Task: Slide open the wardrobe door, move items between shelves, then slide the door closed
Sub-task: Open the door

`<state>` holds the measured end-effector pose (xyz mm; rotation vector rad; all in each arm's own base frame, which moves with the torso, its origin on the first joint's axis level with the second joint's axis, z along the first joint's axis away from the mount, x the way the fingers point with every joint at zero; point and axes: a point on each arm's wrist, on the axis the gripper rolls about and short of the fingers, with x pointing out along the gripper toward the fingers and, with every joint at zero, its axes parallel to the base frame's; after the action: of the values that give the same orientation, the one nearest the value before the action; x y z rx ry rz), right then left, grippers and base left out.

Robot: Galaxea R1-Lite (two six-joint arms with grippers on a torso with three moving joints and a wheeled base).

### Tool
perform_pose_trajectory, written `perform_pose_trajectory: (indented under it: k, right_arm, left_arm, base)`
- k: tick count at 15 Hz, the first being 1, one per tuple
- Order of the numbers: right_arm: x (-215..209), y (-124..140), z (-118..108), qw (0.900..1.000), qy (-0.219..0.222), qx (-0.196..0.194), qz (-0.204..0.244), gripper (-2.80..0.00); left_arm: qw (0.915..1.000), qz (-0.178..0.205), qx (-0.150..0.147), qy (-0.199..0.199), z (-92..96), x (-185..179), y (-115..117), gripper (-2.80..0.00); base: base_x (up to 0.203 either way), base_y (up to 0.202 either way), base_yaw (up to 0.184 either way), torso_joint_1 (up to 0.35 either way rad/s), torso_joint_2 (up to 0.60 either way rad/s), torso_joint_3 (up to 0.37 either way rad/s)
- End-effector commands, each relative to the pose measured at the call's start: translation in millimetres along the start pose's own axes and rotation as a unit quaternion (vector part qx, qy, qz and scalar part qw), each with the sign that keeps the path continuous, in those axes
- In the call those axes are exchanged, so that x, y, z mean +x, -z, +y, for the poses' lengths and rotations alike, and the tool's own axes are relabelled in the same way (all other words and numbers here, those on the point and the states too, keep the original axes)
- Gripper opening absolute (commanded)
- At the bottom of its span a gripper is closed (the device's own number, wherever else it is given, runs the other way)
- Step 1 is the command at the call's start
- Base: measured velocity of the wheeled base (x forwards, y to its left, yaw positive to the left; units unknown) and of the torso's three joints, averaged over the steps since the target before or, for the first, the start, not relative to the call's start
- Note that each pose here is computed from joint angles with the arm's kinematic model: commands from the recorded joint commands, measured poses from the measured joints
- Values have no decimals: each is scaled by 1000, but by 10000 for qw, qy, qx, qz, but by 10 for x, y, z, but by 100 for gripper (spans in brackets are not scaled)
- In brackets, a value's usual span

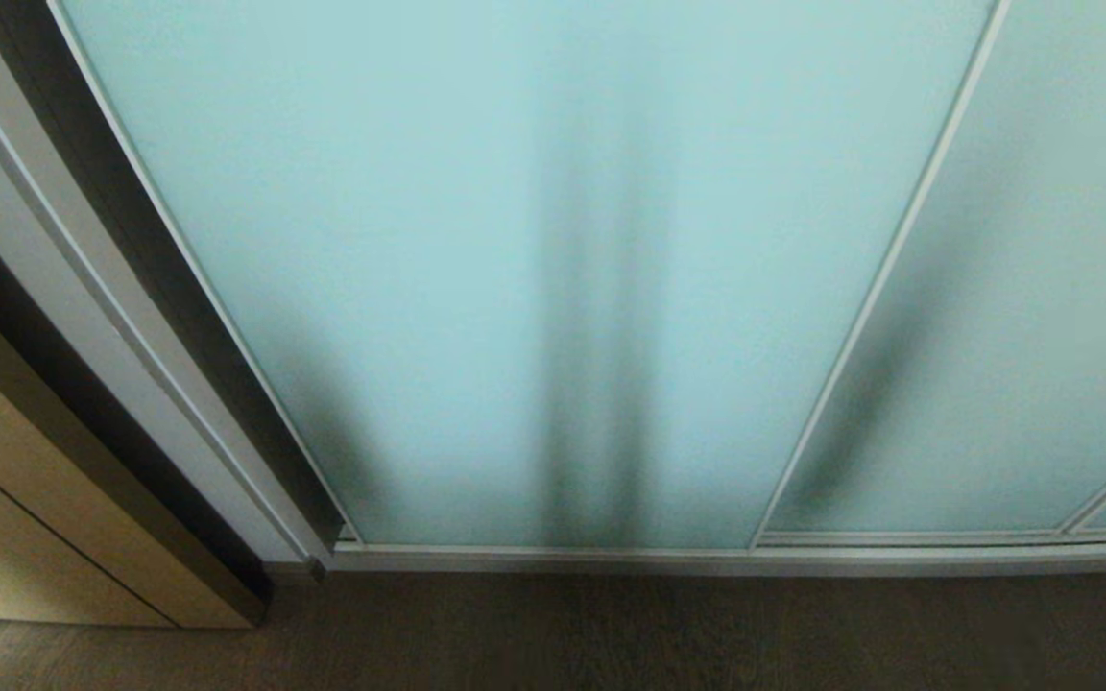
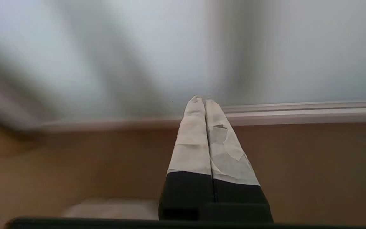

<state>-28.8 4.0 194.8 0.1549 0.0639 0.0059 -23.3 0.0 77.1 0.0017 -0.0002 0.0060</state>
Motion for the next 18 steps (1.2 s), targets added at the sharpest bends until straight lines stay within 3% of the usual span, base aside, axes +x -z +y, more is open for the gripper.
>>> perform_pose_trajectory:
  k: [1, 3, 6, 8, 10, 18]
  right_arm:
    - [-79, 352, -82, 9987, 163, -402, -260, -280]
    - [-73, 771, -156, 9927, 45, -1111, -475, -280]
    - [120, 1128, -217, 9922, -17, -1170, -431, -280]
    - [123, 1076, -209, 9907, -70, -1094, -809, -280]
    - [122, 1177, -225, 9929, -42, -1180, -143, -280]
    - [132, 1161, -223, 9949, -45, -944, -360, -280]
  left_arm:
    - [10000, 14, -1, -7, 0, 1, 1, -280]
    - [10000, 8, -1, -2, 0, 1, 0, -280]
    - [10000, 16, -1, -7, 0, 1, 1, -280]
    - [10000, 9, -1, -9, 0, 1, 0, -280]
    - [10000, 1, -1, -9, 0, 0, 0, -280]
    - [10000, 7, -1, -2, 0, 1, 0, -280]
  base:
    - [0, 0, 0, 0, 0, 0]
    - [0, 0, 0, 0, 0, 0]
    - [0, 0, 0, 0, 0, 0]
    - [0, 0, 0, 0, 0, 0]
    - [0, 0, 0, 0, 0, 0]
    - [0, 0, 0, 0, 0, 0]
